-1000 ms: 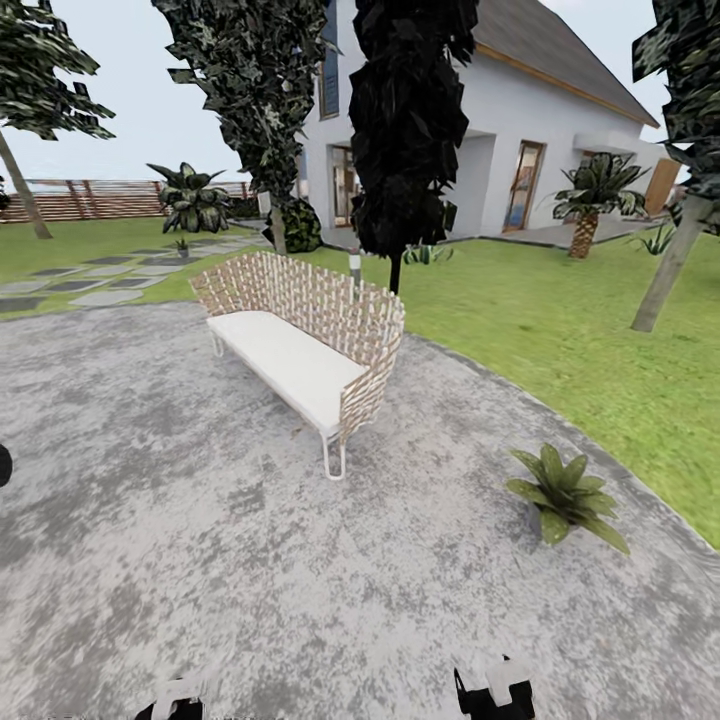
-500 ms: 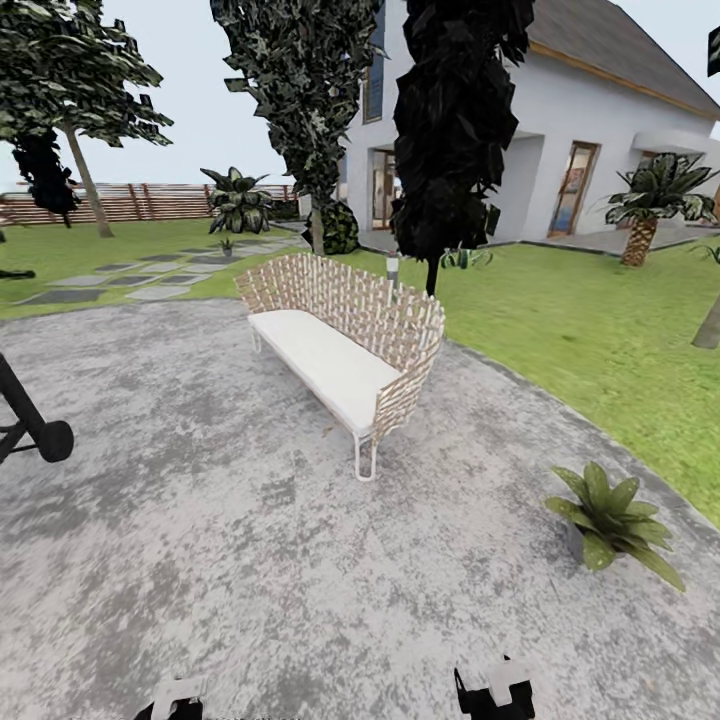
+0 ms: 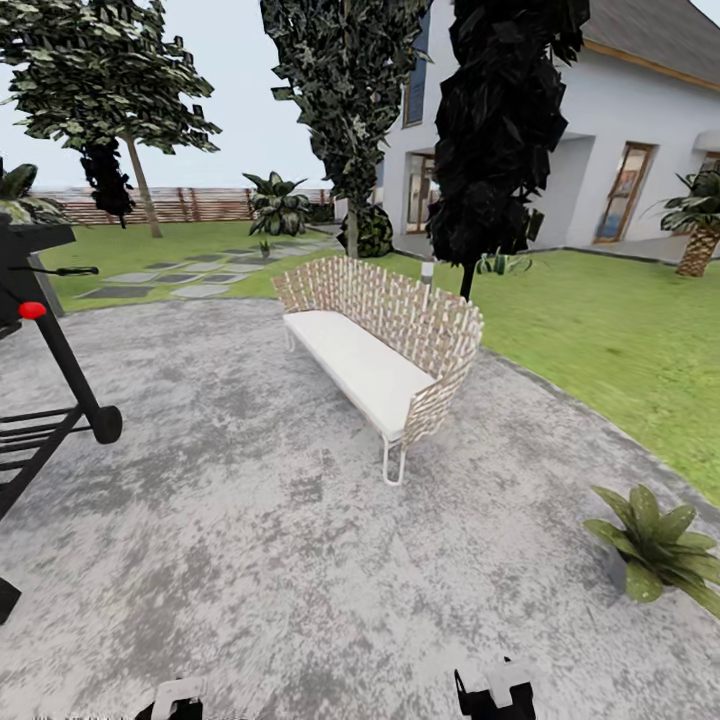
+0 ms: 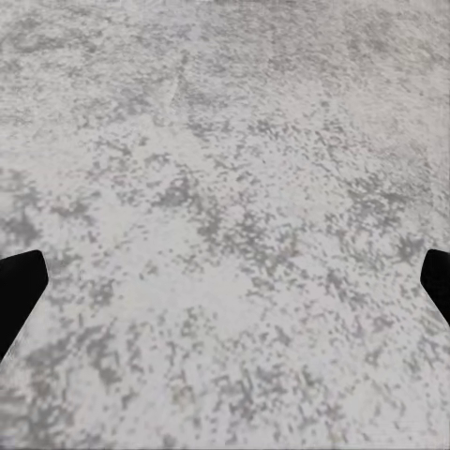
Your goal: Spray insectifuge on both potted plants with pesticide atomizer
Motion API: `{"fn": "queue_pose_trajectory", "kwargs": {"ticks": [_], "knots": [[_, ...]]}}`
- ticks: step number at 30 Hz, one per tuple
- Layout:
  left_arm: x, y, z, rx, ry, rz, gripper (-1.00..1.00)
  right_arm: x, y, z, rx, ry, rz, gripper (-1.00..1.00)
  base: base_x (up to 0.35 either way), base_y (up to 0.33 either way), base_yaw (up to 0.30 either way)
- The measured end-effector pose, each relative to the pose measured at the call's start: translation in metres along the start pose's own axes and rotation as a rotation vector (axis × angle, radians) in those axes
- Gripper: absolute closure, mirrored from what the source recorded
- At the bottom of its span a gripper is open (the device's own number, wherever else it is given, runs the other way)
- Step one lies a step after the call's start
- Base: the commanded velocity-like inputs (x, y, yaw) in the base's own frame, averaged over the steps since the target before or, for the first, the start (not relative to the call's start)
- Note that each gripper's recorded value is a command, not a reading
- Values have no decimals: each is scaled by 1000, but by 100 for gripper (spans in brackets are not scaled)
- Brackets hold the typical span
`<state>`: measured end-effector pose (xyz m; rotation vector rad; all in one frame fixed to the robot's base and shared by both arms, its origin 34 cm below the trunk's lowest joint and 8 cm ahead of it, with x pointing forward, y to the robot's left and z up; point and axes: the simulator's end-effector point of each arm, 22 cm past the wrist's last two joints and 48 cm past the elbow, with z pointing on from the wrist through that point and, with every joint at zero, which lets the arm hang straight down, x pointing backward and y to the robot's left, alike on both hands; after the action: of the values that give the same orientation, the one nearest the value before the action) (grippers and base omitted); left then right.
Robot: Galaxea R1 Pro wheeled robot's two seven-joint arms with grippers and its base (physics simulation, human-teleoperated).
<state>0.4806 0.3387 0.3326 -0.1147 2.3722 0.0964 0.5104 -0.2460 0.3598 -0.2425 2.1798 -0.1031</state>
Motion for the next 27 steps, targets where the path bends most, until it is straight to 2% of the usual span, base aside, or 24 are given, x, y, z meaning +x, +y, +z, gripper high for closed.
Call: {"fn": "queue_pose_trajectory", "kwargs": {"ticks": [6, 19, 27], "knots": [[-4, -1, 0, 2, -7, -2, 100, -4, 0, 0, -1, -7, -1, -100, 102, 0, 200], [-5, -2, -1, 3, -10, -3, 100, -6, 3, 0, -8, -12, -4, -100, 330, 3, 263], [-5, -2, -1, 3, -10, -3, 100, -6, 4, 0, -10, -12, -4, -100, 324, 125, 280]]}}
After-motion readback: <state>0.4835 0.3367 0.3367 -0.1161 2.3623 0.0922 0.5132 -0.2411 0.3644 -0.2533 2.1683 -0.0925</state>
